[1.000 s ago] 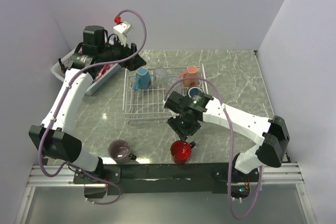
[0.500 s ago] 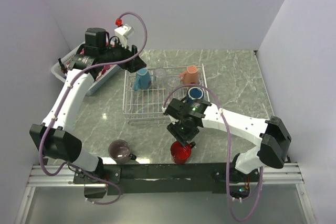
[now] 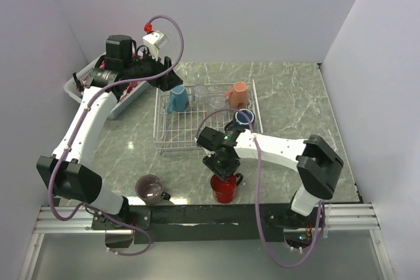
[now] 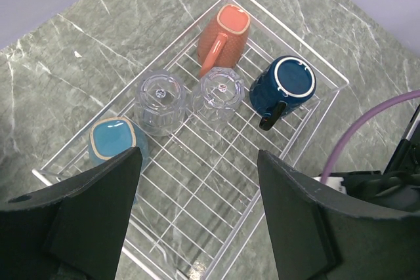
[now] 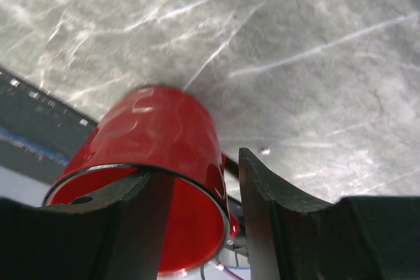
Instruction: Load the cups into the dish rack
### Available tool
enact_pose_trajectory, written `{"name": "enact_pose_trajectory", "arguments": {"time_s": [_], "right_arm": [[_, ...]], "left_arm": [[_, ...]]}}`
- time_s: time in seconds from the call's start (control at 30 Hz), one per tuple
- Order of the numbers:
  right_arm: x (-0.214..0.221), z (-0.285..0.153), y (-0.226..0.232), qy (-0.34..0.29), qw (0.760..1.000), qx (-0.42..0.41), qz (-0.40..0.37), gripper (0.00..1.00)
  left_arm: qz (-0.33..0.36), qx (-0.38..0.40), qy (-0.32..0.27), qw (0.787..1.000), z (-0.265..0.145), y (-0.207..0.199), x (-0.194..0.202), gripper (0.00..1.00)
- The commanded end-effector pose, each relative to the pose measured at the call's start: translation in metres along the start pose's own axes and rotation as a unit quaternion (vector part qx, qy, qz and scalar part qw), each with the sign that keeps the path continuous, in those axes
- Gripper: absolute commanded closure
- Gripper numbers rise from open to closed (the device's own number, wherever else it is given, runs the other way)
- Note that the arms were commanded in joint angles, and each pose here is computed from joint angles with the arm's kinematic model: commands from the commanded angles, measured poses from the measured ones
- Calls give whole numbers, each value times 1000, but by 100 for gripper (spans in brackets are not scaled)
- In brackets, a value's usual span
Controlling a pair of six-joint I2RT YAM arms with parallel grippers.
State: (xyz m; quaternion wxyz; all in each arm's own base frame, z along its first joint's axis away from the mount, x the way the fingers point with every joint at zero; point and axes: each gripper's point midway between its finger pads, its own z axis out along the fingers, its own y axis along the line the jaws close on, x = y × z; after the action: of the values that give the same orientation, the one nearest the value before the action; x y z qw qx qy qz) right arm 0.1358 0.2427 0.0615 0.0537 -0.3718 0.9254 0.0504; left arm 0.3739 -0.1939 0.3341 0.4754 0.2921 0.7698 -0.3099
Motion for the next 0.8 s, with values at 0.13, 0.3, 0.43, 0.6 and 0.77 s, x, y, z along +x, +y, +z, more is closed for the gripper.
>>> {"name": "enact_pose_trajectory", "arguments": {"time_s": [0.13,0.3,0.43,0.6,0.77], "right_arm": [[-35,10,2,-27,999,15,-18,52],[-42,-4,5,-42,999,9,-15,88],[-40,-24,4,-58,998,7,-5,100],[-45,-59,-1,-94,995,11,25,100],[-83,-144,-2,-190,977,-47,88,100]], "left_arm": [[24,-1,-21,1000,-18,-12,-11,22],[26,-3,-23,999,-18,-12,-14,23],[31,-1,-33,999,-18,-12,-22,22],[29,3,-50,998,-19,-14,-36,21],[27,-8,-102,994,-34,-20,-76,4]]}}
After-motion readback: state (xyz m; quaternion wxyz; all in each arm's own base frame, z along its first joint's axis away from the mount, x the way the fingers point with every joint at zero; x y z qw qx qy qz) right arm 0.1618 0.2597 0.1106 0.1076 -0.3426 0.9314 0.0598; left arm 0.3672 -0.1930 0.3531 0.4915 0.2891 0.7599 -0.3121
